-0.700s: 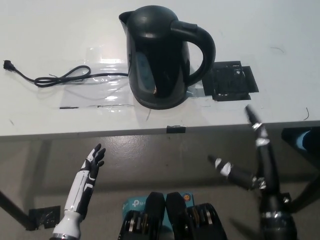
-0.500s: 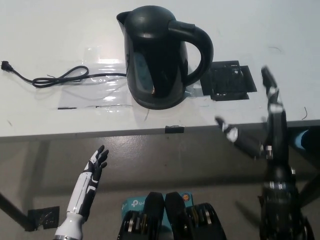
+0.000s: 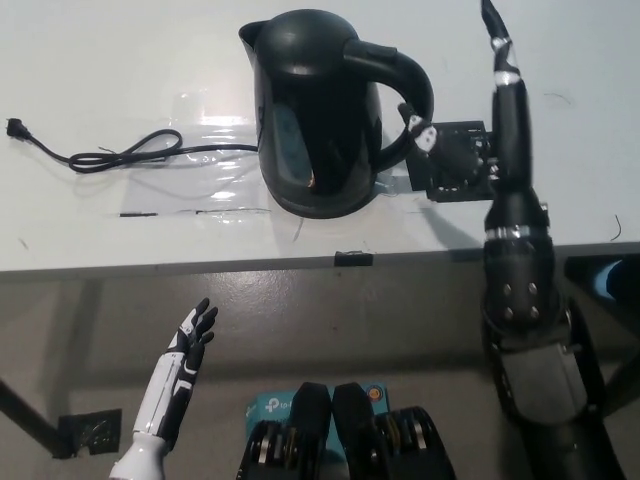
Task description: Use the right hand to grab the handle of the kettle from the base and place it on the right side
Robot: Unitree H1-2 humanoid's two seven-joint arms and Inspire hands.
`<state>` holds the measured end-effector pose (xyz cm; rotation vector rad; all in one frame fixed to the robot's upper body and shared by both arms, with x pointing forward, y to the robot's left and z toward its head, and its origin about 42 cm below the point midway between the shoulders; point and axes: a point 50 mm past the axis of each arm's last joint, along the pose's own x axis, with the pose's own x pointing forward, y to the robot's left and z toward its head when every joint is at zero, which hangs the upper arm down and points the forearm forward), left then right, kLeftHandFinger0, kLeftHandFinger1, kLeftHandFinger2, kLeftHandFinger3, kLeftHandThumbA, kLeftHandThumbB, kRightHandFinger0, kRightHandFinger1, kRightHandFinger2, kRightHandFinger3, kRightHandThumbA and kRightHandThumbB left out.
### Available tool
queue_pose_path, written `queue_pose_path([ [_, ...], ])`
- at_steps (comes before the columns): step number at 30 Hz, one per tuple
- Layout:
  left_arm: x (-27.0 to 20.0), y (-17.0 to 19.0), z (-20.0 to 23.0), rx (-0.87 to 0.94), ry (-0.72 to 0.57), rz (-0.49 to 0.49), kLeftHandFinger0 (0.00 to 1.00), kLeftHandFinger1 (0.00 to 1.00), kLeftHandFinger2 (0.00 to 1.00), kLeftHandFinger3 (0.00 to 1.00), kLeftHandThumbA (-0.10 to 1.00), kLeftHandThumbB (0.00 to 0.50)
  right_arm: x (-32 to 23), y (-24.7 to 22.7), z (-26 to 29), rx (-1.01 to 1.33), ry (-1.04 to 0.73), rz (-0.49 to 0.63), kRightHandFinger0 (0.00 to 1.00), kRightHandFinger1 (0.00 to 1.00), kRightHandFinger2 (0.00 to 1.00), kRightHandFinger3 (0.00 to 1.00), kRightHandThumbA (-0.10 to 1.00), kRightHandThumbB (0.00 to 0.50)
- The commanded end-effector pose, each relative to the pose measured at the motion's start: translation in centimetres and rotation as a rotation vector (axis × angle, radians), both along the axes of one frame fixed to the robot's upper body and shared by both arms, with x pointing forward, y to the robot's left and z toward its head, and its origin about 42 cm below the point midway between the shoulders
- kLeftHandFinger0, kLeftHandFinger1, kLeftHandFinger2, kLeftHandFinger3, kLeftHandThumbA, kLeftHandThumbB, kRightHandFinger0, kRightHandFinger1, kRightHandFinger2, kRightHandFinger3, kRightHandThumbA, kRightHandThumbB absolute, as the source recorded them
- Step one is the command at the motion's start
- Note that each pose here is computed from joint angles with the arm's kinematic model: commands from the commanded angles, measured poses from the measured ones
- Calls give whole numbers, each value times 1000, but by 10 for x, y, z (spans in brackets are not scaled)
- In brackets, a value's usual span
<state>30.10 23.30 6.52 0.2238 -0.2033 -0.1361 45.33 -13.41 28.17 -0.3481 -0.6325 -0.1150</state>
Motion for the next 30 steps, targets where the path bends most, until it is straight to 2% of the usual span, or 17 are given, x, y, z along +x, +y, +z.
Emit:
queue_pose_path([
  [1,5,2,13,-4,-72,-20,1000,1000,1000,1000,1000,500,20,6,26,-24,-30,-53,1000,1000,1000,1000,824,196],
  [4,7,2,15,1,-76,-22,1000,1000,1000,1000,1000,500,29,9,28,-10,-21,-34,1000,1000,1000,1000,795,196],
  [11,8,1,16,4,-81,-31,1000,1000,1000,1000,1000,500,46,12,29,-53,13,-43,1000,1000,1000,1000,883,216],
  [16,9,2,17,12,-85,-27,1000,1000,1000,1000,1000,500,51,13,28,-54,24,-43,1000,1000,1000,1000,860,212],
  [21,10,3,19,3,-88,-31,1000,1000,1000,1000,1000,500,54,13,29,-39,37,-31,1000,1000,1000,1000,865,231],
  [30,11,2,19,6,-91,-31,1000,1000,1000,1000,1000,500,59,14,39,-51,18,-32,1000,1000,1000,1000,853,209],
])
